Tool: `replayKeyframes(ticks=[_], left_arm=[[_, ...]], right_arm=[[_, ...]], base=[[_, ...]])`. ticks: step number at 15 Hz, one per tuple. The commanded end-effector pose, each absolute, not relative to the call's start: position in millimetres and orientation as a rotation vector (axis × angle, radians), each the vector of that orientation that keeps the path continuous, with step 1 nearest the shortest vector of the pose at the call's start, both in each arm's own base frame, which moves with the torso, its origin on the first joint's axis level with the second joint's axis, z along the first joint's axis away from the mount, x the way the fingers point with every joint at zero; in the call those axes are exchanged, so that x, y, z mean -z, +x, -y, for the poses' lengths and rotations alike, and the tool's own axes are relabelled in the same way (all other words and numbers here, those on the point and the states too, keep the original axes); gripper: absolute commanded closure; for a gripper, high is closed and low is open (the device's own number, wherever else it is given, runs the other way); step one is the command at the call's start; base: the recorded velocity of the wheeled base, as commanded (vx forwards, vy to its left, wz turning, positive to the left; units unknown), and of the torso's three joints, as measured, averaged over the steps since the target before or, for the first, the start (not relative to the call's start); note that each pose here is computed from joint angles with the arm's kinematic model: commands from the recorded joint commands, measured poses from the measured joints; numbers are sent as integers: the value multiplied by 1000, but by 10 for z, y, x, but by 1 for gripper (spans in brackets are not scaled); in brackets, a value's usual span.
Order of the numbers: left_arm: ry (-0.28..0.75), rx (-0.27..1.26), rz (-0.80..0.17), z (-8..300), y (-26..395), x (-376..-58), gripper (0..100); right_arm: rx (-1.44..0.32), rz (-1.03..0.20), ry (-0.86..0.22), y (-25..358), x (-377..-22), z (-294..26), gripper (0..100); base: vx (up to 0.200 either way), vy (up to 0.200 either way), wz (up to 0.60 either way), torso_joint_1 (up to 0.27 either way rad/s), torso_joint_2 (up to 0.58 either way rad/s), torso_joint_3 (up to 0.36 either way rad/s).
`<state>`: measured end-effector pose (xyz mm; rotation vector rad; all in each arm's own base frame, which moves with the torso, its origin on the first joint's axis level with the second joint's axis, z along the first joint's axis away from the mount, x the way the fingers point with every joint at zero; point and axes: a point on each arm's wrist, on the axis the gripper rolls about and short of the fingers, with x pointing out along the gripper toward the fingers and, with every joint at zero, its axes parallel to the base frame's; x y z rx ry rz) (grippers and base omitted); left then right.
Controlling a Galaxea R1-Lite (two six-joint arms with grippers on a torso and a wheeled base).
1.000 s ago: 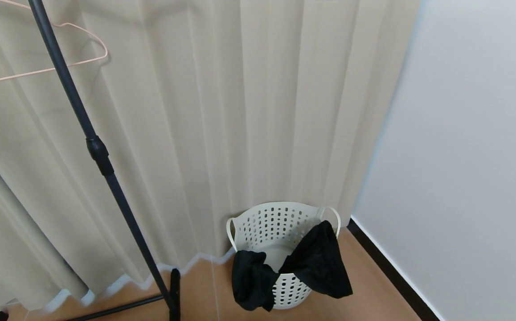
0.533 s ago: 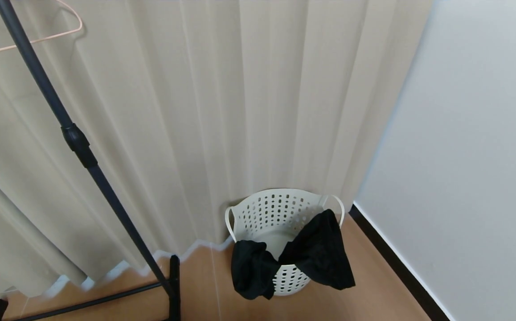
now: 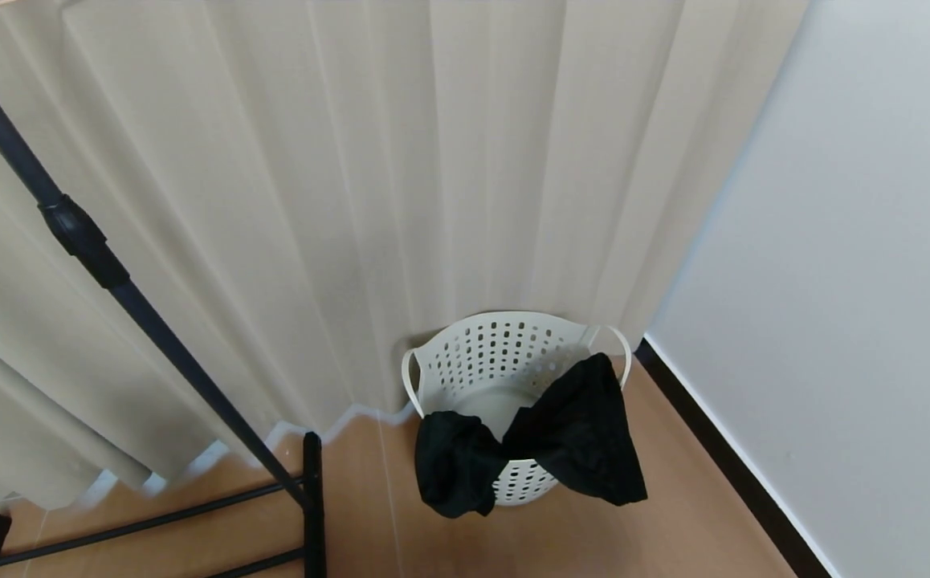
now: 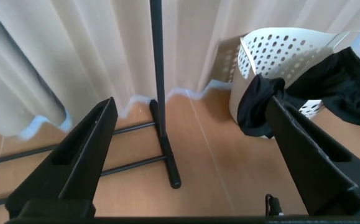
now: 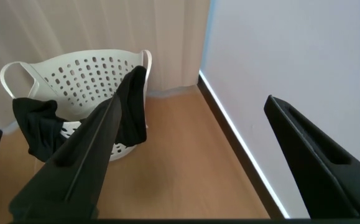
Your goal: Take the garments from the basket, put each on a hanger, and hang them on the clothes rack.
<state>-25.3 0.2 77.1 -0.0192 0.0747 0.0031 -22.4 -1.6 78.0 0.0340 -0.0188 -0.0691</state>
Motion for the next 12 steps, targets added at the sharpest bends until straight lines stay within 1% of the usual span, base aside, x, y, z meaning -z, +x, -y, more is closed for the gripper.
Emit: replayKeyframes(ticks=[1,12], left_arm=[[-20,-4,-74,-2,-253,-771,0],[-33,-6,-72,-3,-254,-776,0]], right_arm=[[69,20,36,-225,-779,16,0],[69,16,30,-225,-776,16,0]], base=[[0,0,0,2,2,-193],[0,0,0,2,6,-199]])
